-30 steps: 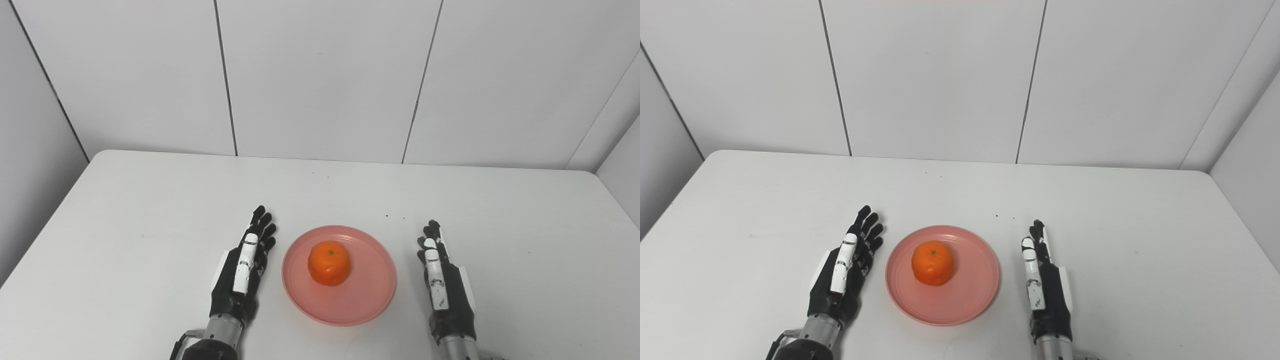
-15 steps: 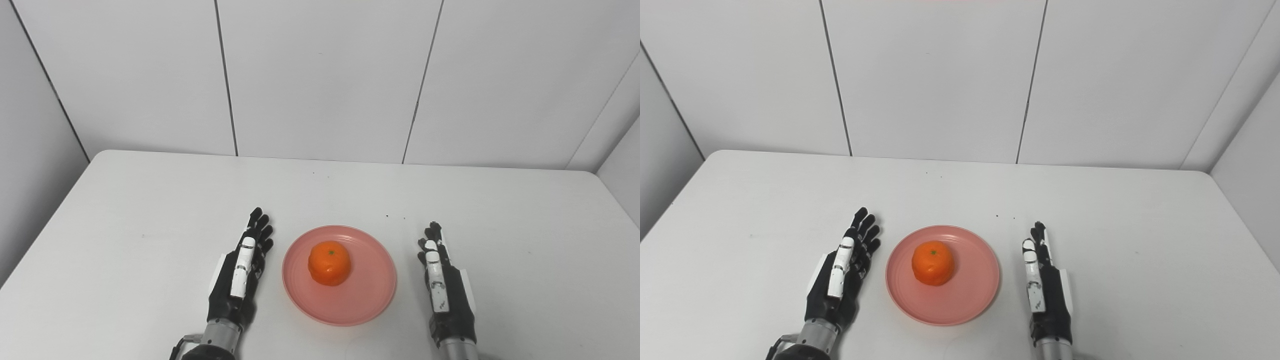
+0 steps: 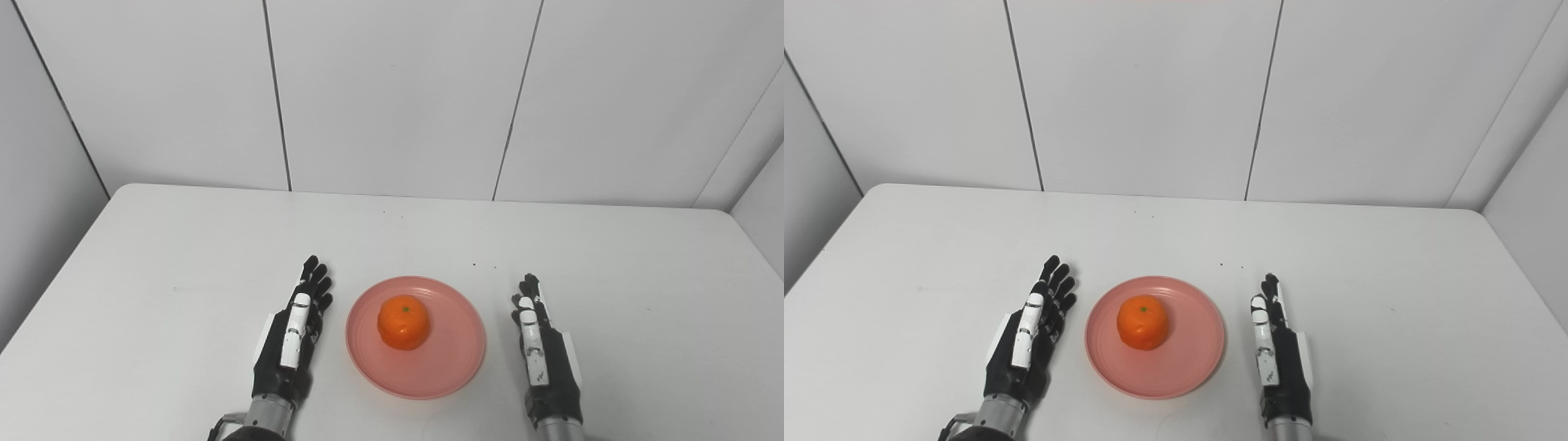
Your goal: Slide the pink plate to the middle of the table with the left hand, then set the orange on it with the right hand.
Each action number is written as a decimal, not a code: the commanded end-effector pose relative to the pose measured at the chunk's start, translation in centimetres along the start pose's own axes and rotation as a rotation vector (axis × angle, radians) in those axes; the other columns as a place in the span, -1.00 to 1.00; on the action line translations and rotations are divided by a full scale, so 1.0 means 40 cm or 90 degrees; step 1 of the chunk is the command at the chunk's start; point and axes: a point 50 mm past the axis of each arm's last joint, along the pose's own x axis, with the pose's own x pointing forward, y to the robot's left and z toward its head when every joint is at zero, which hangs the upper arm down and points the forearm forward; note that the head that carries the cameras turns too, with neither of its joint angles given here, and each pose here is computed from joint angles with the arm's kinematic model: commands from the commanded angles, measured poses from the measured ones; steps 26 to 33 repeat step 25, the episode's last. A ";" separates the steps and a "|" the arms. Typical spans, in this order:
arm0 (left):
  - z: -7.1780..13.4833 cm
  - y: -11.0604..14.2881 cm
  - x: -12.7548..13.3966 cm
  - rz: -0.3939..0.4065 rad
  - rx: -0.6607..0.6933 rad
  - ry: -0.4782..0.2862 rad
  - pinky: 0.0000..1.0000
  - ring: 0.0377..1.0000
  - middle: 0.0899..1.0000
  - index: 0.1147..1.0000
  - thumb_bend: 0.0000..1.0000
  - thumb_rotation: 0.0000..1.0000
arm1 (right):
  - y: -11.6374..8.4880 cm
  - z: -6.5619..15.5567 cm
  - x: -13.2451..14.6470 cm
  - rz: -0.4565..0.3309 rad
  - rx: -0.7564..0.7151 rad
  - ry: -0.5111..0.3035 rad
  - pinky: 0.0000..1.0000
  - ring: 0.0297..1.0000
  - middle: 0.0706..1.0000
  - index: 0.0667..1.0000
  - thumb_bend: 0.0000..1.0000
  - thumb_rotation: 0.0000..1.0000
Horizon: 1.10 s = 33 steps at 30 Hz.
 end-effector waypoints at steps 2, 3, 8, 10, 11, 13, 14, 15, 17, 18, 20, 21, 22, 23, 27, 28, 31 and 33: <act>-0.010 0.012 -0.017 0.001 0.004 0.011 1.00 0.99 1.00 0.99 -0.21 1.00 | 0.013 0.014 -0.009 -0.004 -0.004 -0.020 0.93 0.93 0.95 0.96 -0.65 1.00; -0.009 0.012 -0.017 0.001 0.005 0.009 1.00 0.98 1.00 0.99 -0.21 1.00 | 0.014 0.014 -0.010 -0.004 -0.007 -0.019 0.92 0.92 0.95 0.95 -0.63 1.00; -0.004 0.013 -0.021 -0.001 0.010 0.010 1.00 0.98 1.00 0.99 -0.21 1.00 | 0.019 0.018 -0.015 -0.002 -0.002 -0.019 0.93 0.92 0.95 0.96 -0.60 1.00; -0.003 0.012 -0.022 0.000 0.010 0.010 1.00 0.98 1.00 0.99 -0.21 1.00 | 0.021 0.020 -0.015 -0.003 0.001 -0.019 0.93 0.92 0.95 0.96 -0.60 1.00; -0.003 0.011 -0.022 -0.002 0.010 0.009 1.00 0.98 1.00 0.99 -0.21 1.00 | 0.022 0.021 -0.015 -0.003 0.003 -0.017 0.93 0.92 0.95 0.96 -0.60 1.00; -0.002 0.011 -0.024 -0.004 0.011 0.009 1.00 0.98 1.00 0.99 -0.20 1.00 | 0.025 0.024 -0.016 -0.003 0.007 -0.017 0.95 0.94 0.97 0.96 -0.60 1.00; -0.002 0.011 -0.024 -0.004 0.011 0.009 1.00 0.98 1.00 0.99 -0.20 1.00 | 0.027 0.024 -0.016 -0.004 0.007 -0.017 0.95 0.94 0.97 0.96 -0.60 1.00; -0.001 0.011 -0.025 -0.004 0.011 0.009 1.00 0.98 1.00 0.99 -0.20 1.00 | 0.028 0.025 -0.016 -0.004 0.008 -0.017 0.95 0.94 0.97 0.96 -0.60 1.00; -0.001 0.012 -0.027 -0.005 0.012 0.010 1.00 0.98 1.00 0.99 -0.20 1.00 | 0.030 0.025 -0.017 -0.004 0.008 -0.016 0.94 0.94 0.97 0.97 -0.60 1.00; -0.001 0.012 -0.028 -0.006 0.012 0.009 1.00 0.98 1.00 0.99 -0.21 1.00 | 0.031 0.026 -0.019 -0.005 0.008 -0.015 0.94 0.94 0.97 0.97 -0.61 1.00; -0.001 0.012 -0.029 -0.008 0.013 0.008 1.00 0.98 1.00 0.99 -0.21 1.00 | 0.031 0.025 -0.021 -0.006 0.006 -0.015 0.94 0.93 0.97 0.96 -0.62 1.00; -0.001 0.012 -0.029 -0.008 0.013 0.008 1.00 0.98 1.00 0.99 -0.21 1.00 | 0.032 0.025 -0.021 -0.006 0.004 -0.016 0.94 0.93 0.97 0.96 -0.63 1.00; -0.001 0.011 -0.030 -0.008 0.015 0.009 1.00 0.98 1.00 0.99 -0.20 1.00 | 0.032 0.025 -0.022 -0.006 0.005 -0.016 0.94 0.94 0.97 0.96 -0.62 1.00; -0.001 0.011 -0.031 -0.008 0.016 0.010 1.00 0.98 0.99 0.99 -0.20 1.00 | 0.032 0.025 -0.023 -0.007 0.006 -0.017 0.95 0.94 0.97 0.96 -0.62 1.00; 0.000 0.010 -0.033 -0.006 0.018 0.011 1.00 0.98 0.99 0.99 -0.20 1.00 | 0.031 0.023 -0.026 -0.006 0.004 -0.016 0.95 0.94 0.97 0.96 -0.60 1.00; 0.000 0.010 -0.033 -0.006 0.018 0.011 1.00 0.98 0.99 0.99 -0.20 1.00 | 0.031 0.023 -0.026 -0.006 0.004 -0.016 0.95 0.94 0.97 0.96 -0.60 1.00; 0.000 0.010 -0.033 -0.006 0.018 0.011 1.00 0.98 0.99 0.99 -0.20 1.00 | 0.031 0.023 -0.026 -0.006 0.004 -0.016 0.95 0.94 0.97 0.96 -0.60 1.00; 0.000 0.010 -0.033 -0.006 0.018 0.011 1.00 0.98 0.99 0.99 -0.20 1.00 | 0.031 0.023 -0.026 -0.006 0.004 -0.016 0.95 0.94 0.97 0.96 -0.60 1.00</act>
